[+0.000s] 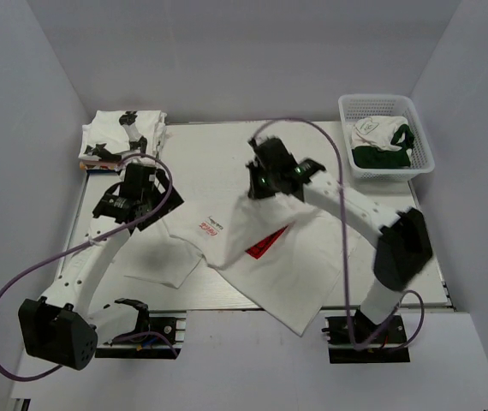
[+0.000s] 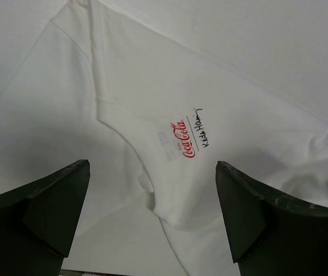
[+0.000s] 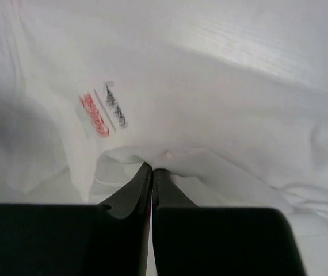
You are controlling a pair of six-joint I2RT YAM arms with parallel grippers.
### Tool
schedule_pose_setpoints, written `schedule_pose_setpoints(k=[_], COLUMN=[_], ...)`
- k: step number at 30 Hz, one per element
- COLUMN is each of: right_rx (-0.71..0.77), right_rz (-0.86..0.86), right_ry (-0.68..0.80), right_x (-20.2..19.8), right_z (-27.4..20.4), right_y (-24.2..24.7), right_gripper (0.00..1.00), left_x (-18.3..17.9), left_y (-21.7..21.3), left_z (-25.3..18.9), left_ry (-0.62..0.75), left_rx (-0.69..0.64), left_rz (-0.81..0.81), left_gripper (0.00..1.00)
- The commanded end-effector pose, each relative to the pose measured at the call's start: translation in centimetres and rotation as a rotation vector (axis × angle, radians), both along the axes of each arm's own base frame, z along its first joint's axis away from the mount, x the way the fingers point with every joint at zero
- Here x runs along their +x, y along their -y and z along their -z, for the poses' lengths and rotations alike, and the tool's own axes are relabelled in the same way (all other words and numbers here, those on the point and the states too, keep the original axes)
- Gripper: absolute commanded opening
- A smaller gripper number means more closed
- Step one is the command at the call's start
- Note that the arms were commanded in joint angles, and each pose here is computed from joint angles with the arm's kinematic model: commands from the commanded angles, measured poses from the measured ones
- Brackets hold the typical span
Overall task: Fold and stack the t-shirts
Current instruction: Flatten out the tshirt
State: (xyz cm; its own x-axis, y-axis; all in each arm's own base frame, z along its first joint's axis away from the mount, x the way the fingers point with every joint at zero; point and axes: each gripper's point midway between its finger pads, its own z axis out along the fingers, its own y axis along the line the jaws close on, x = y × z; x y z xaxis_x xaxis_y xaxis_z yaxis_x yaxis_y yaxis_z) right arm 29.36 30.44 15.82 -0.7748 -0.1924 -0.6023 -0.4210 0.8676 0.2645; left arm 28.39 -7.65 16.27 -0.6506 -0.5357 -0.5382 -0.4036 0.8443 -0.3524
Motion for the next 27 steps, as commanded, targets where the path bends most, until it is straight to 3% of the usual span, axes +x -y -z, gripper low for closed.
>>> schedule_pose_setpoints(k=[1,3,4,5,7,8,9,10,11,12,18,19,21,22,24,25,26,27], right_rx=[0.043,0.227,0.259,0.224,0.412,0.460,0.480,0.548,0.532,0.542,0.378,0.306,0.229,0.219,0.081,0.104,0.026,-0.020], right_rz=[-0.013,-0.052,-0.058,-0.075,-0.052,-0.053,-0.033,-0.008,0.093,0.109,0.141,0.144,0.184,0.189,0.246,0.291,0.316,0.342], right_ry=[0.163,0.359,0.403,0.346,0.598,0.649,0.675,0.767,0.804,0.825,0.794,0.698,0.572,0.554,0.365,0.365,0.274,0.211], right_x=[10.6,16.2,17.9,21.1,25.4,25.7,26.0,26.4,27.4,27.1,24.8,24.0,22.0,20.1,17.1,15.9,14.0,12.7], right_z=[-1.6,-12.3,-13.4,-6.4,-12.6,-14.2,-11.9,-14.3,-13.8,-15.6,-16.6,-12.8,-10.0,-11.5,-3.7,-5.4,-0.8,0.8], right_y=[-5.1,-8.4,-9.3,-11.4,-13.4,-13.4,-13.3,-12.9,-11.5,-10.8,-7.1,-6.2,-3.9,-2.6,0.6,2.0,4.2,6.0], right_gripper=[0.00,0.00,0.00,0.00,0.00,0.00,0.17,0.34,0.57,0.90,0.90,0.90,0.90,0.90,0.90,0.90,0.90,0.90], left_x=[0.7,0.7,0.5,0.4,0.6,0.8,0.8,0.8,1.0,1.2,3.0,3.2,4.3,4.8,7.0,8.5,9.3,10.2], left_y=[-1.7,-2.5,-2.7,-2.9,-2.9,-2.9,-2.9,-2.8,-2.4,-2.2,0.6,1.0,2.5,3.5,5.0,5.9,6.5,7.0], left_z=[-3.0,-3.0,-3.4,-2.9,-3.1,-3.5,-3.5,-3.5,-3.6,-3.4,-2.3,-1.7,-0.6,-0.1,0.4,1.7,2.3,2.8], left_ry=[0.044,0.029,0.028,0.007,0.009,0.019,0.019,0.017,0.026,0.022,0.036,0.028,0.015,0.013,0.045,0.017,-0.003,-0.017], left_rx=[0.072,0.107,0.115,0.135,0.142,0.140,0.140,0.139,0.122,0.123,0.039,0.025,-0.004,-0.036,-0.069,-0.078,-0.087,-0.088], left_rz=[-0.046,-0.060,-0.066,-0.064,-0.055,-0.056,-0.056,-0.043,-0.032,-0.015,0.063,0.076,0.125,0.164,0.213,0.240,0.263,0.291], left_gripper=[1.00,1.00,1.00,1.00,1.00,1.00,1.00,1.00,1.00,1.00,1.00,1.00,1.00,1.00,1.00,1.00,1.00,1.00])
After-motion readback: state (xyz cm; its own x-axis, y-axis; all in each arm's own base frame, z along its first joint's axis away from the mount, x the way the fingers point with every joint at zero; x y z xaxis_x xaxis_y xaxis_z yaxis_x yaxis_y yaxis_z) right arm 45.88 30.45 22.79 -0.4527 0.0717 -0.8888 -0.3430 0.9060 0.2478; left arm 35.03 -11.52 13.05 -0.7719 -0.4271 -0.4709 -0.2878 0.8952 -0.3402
